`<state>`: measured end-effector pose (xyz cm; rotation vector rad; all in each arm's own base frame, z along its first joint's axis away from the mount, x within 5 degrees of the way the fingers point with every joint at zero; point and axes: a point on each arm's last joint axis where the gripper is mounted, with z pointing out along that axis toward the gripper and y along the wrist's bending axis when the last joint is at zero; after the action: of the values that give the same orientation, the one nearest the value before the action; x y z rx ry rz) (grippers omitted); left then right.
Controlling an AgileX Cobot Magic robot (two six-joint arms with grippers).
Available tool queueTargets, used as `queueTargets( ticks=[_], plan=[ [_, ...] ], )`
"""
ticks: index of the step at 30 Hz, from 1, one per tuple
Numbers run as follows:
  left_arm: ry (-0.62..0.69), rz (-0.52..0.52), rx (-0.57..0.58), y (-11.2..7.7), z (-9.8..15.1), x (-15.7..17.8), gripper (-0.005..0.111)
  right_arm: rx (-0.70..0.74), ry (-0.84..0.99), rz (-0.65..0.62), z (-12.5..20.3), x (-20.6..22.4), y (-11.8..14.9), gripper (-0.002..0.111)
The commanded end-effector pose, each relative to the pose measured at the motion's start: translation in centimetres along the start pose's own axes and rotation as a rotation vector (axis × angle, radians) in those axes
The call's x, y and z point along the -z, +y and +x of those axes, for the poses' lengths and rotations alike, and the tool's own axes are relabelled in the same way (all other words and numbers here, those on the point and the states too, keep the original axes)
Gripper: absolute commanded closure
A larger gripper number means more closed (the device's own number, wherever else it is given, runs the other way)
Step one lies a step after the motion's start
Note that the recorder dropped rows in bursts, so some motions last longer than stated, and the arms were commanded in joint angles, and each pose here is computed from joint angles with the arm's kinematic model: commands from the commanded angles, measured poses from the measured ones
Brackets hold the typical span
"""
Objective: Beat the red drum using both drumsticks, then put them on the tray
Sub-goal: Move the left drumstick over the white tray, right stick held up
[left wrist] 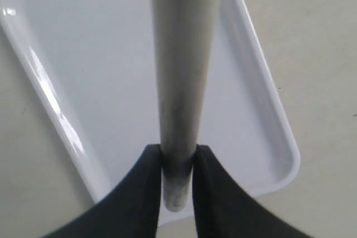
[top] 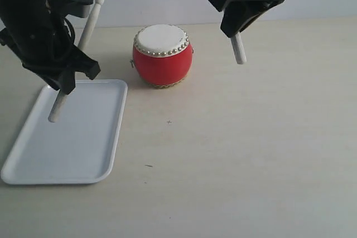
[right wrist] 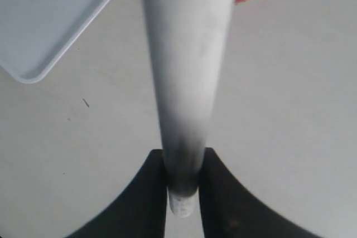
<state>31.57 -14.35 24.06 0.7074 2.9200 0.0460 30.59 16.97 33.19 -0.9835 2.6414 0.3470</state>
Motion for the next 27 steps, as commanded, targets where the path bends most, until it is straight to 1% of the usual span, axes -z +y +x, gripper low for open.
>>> queueTargets(
  ticks=[1, 4, 8, 14, 18, 25, 27],
  plan=[
    [-0.022, 0.006, 0.032, 0.3, 0.3, -0.5, 0.107, 0.006, -0.007, -0.008, 0.2, 0.1, 0.2, 0.108],
    [-0.022, 0.007, 0.042, 0.7, 0.4, -0.7, 0.107, 0.006, -0.007, -0.009, 0.2, 0.1, 0.2, 0.108],
    [-0.023, -0.007, 0.016, 1.2, 0.4, -0.8, 0.107, 0.005, -0.008, -0.011, 0.2, 0.1, 0.2, 0.108],
    [-0.023, -0.008, 0.009, 1.4, 0.4, -0.8, 0.107, 0.005, -0.049, -0.002, -0.2, 0.1, 0.1, 0.108],
    [-0.011, -0.006, 0.084, 1.4, 0.4, -1.1, 0.107, 0.026, -0.063, -0.009, -0.3, 0.1, 0.2, 0.108],
    [0.091, -0.004, 0.08, 1.3, 0.6, -3.0, 0.107, 0.036, -0.058, -0.013, -0.2, 0.1, 0.2, 0.108],
    [0.113, -0.001, 0.096, 1.3, 0.5, -3.8, 0.107, 0.036, -0.058, -0.013, -0.2, 0.1, 0.2, 0.108]
  ],
)
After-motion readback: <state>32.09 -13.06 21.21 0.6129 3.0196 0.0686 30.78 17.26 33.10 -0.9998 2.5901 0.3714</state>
